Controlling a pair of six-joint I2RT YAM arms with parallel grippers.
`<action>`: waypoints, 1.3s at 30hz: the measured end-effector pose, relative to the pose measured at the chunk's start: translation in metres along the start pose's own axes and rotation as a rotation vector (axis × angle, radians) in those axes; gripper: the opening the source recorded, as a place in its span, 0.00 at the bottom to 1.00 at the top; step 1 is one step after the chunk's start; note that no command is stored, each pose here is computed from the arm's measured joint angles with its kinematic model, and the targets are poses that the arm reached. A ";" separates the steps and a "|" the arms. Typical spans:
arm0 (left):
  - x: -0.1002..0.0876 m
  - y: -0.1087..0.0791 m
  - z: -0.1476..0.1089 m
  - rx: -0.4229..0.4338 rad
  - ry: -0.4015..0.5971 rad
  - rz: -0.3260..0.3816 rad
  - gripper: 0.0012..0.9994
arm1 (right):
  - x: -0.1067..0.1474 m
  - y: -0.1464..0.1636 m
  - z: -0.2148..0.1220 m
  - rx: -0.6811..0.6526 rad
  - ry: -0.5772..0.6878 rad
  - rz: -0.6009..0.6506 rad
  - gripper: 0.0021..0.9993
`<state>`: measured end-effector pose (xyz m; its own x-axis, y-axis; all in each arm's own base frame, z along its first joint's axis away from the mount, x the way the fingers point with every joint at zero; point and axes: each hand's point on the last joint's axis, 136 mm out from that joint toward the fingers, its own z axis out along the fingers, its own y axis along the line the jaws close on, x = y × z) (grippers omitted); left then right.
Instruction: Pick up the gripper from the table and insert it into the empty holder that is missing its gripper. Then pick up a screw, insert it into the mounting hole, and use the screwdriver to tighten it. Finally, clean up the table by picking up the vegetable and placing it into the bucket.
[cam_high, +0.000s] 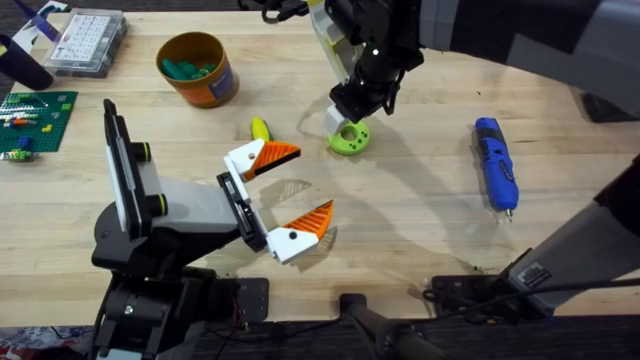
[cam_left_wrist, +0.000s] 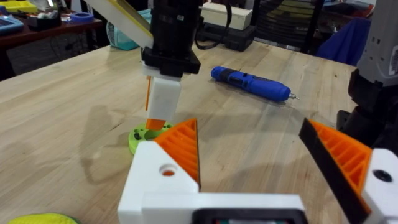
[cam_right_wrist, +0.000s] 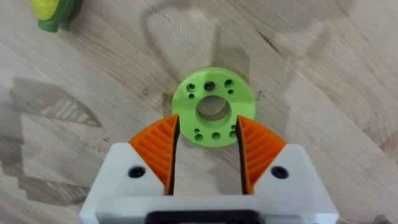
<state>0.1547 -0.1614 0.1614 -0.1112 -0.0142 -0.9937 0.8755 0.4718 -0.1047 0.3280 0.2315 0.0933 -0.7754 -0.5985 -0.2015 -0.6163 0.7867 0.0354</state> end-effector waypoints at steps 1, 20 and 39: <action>0.000 0.000 0.000 -0.001 0.002 -0.003 0.99 | 0.000 0.000 0.000 0.000 0.001 0.001 0.56; -0.001 0.000 0.000 0.000 0.002 -0.007 0.99 | -0.014 0.000 0.000 -0.004 -0.059 -0.001 0.56; -0.001 0.000 0.000 0.000 0.003 -0.007 0.99 | -0.015 -0.002 0.037 -0.007 -0.011 0.002 0.56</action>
<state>0.1546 -0.1615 0.1620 -0.1187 -0.0152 -0.9928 0.8747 0.4715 -0.1118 0.3460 0.2450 0.0602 -0.7750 -0.5955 -0.2118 -0.6160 0.7867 0.0421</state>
